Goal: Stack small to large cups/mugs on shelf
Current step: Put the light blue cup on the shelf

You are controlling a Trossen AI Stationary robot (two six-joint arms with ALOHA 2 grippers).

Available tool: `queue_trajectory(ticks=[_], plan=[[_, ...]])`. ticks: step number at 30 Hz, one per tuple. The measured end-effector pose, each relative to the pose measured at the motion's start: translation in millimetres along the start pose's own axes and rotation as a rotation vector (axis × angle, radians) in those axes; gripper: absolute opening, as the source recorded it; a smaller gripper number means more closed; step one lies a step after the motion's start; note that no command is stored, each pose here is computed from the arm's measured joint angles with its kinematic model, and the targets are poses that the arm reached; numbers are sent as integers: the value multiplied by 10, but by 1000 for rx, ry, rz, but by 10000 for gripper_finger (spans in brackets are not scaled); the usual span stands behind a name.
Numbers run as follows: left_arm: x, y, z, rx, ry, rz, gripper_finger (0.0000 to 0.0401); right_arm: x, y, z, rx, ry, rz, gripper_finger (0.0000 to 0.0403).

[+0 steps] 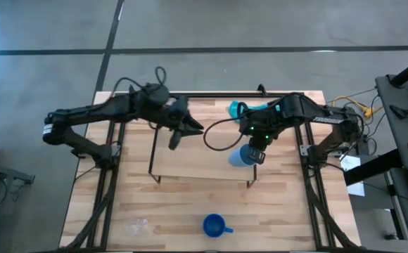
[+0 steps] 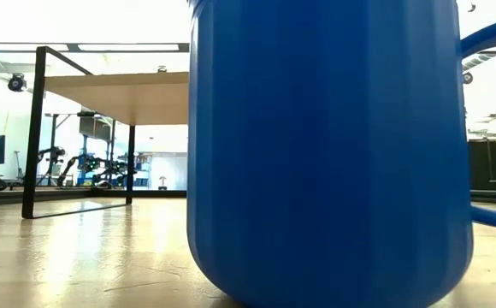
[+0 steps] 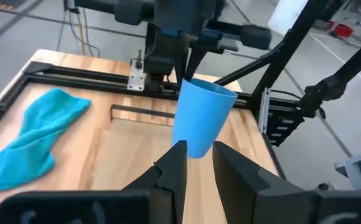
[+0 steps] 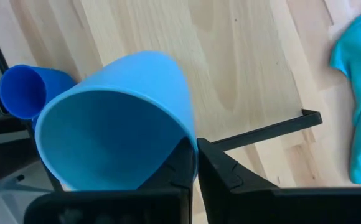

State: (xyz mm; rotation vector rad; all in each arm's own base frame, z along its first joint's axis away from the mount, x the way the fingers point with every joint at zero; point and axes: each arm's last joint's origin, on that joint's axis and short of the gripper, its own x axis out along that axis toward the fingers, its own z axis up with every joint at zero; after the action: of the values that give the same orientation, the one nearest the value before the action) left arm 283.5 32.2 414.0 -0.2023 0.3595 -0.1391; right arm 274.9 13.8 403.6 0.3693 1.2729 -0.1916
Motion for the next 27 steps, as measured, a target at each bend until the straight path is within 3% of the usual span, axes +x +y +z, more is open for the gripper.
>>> queue_trajectory(ticks=[12,27], plan=[[647,-27,-151,14,39,-114,63,-1,-23,10,-18,-1,-2,9],[1250,83,-456,-54,126,-120,63,37,-59,51,-36,8,-10,9]])
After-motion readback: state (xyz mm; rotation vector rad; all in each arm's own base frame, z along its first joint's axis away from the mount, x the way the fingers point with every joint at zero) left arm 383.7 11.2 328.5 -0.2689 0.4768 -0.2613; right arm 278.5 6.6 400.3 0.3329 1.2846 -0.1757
